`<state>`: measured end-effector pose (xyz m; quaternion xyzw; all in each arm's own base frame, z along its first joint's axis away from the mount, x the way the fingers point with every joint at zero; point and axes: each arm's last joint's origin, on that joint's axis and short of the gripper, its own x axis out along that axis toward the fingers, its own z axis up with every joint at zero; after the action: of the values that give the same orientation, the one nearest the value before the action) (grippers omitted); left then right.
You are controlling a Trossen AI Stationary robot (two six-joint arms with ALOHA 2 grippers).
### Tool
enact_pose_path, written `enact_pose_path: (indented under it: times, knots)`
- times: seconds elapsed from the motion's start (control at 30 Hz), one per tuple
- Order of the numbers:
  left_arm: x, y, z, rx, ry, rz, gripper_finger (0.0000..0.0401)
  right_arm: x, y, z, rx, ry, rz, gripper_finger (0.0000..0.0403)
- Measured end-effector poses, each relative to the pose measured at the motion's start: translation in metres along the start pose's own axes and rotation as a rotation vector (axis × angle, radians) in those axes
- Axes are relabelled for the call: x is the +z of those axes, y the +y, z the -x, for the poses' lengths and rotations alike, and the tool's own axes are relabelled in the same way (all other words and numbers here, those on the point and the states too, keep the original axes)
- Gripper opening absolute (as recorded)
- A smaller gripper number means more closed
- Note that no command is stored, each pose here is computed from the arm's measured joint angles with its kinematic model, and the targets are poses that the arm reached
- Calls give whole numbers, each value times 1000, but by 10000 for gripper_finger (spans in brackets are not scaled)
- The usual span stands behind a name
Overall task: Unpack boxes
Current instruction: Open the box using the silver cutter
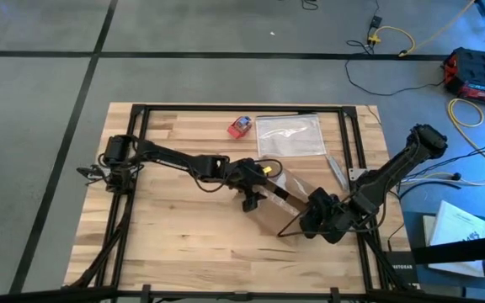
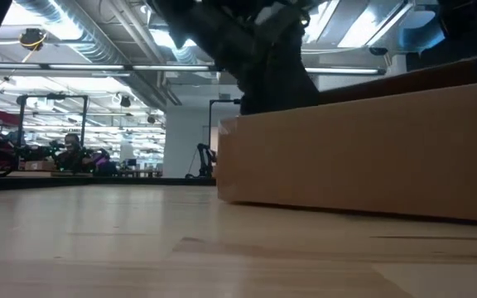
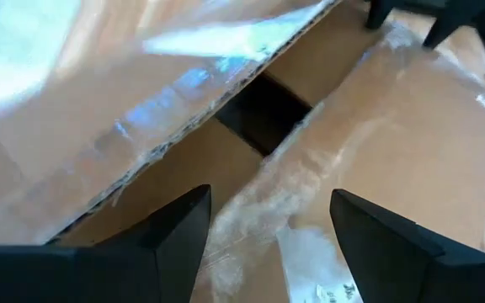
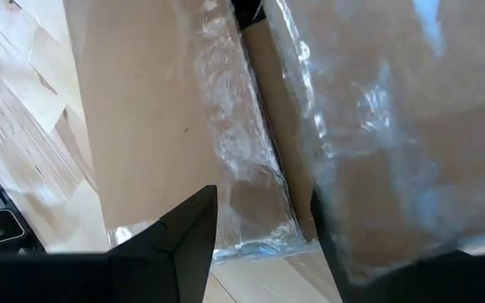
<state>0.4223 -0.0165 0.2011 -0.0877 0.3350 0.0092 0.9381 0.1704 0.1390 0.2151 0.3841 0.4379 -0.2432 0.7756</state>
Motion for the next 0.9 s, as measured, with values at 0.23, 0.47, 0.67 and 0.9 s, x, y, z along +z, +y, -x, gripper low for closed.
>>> enact_pose_path:
  times: [0.23, 0.47, 0.67, 0.9]
  knots:
    - [-6, 3, -21, -15, -44, 68, 234, -1, 0, 0, -3, 9, 2, 182]
    - [-4, 1, -20, -116, -29, 159, 234, -1, -1, 0, -12, 9, 11, 182]
    - [-5, -4, -16, -267, 46, 253, 234, -1, -2, 0, -21, 11, 33, 182]
    - [-8, -7, -15, -364, 104, 283, 234, 0, -3, 0, -28, 8, 36, 182]
